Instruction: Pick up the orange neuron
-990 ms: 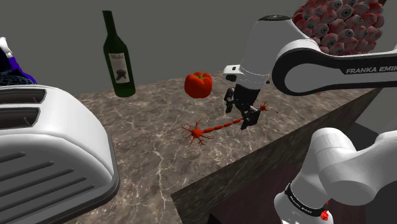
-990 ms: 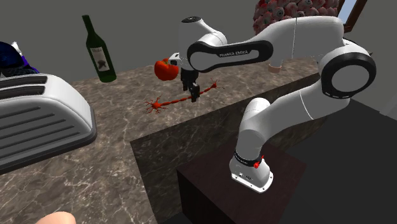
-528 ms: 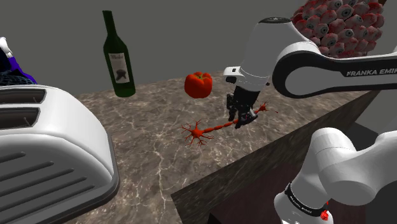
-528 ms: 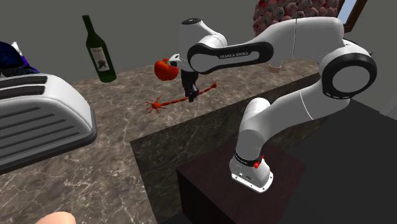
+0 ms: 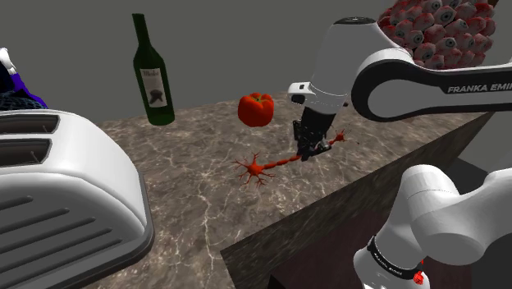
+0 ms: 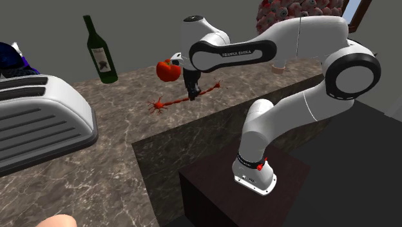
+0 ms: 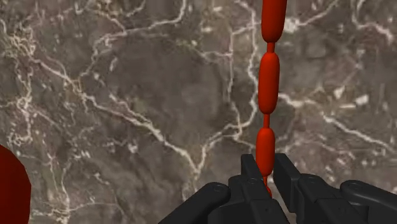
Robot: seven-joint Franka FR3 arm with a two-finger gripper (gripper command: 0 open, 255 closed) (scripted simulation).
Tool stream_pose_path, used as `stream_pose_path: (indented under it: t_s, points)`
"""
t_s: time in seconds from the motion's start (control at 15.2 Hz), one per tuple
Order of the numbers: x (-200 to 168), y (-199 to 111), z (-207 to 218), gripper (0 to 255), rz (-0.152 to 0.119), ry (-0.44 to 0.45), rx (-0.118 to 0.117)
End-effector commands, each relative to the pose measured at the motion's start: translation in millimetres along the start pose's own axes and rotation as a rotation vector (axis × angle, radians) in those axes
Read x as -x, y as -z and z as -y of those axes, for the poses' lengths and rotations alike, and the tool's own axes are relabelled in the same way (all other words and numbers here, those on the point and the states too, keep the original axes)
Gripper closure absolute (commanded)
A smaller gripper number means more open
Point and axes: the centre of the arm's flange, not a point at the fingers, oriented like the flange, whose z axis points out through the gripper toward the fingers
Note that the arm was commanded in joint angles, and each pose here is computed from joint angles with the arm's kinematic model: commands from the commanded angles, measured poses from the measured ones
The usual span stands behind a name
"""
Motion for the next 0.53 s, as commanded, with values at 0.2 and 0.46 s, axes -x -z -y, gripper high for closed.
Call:
stream_pose_path:
  t_s: [0.2,0.46]
  points:
    - [-0.5,24.8,-2.7,255,0.001,0.0,-0.001]
    - [-0.5,45.8,-5.2,255,0.001,0.0,-0.001]
